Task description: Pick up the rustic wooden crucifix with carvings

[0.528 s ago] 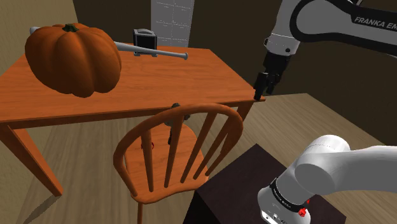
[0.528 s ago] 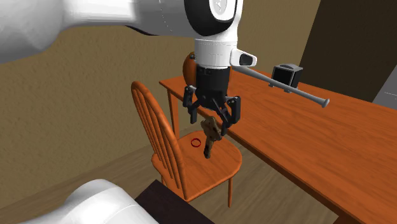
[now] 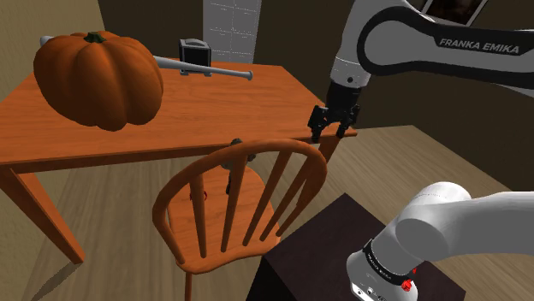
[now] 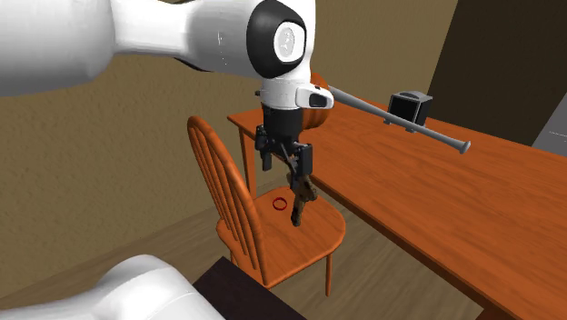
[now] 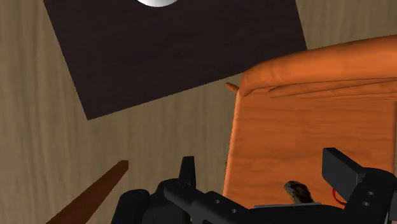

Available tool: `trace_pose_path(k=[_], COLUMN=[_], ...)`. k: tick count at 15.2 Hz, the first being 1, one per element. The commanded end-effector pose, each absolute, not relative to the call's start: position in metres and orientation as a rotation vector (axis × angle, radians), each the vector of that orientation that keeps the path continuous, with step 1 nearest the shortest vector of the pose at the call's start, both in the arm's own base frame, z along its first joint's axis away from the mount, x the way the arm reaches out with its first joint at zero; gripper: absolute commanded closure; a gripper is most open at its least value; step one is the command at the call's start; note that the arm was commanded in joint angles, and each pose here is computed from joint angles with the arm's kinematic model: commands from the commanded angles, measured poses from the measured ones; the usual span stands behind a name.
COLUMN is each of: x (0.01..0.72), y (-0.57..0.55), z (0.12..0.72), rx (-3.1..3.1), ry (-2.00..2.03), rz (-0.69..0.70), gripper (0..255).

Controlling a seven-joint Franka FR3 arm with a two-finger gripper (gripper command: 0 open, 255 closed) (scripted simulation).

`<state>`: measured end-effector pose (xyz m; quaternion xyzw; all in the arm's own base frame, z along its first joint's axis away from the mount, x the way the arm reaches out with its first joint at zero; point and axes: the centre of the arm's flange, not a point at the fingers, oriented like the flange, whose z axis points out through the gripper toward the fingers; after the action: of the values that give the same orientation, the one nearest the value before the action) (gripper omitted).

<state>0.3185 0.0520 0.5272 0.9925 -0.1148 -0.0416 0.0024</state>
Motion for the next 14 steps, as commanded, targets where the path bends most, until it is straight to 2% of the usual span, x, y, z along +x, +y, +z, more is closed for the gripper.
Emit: trace_pose_path(k=[1, 14], x=[0.328, 0.442], y=[0.07, 0.155], z=[0.515, 0.441], rx=[3.098, 2.854], ry=[-0.507, -1.357], rz=[-0.113, -0.008], gripper=[0, 0])
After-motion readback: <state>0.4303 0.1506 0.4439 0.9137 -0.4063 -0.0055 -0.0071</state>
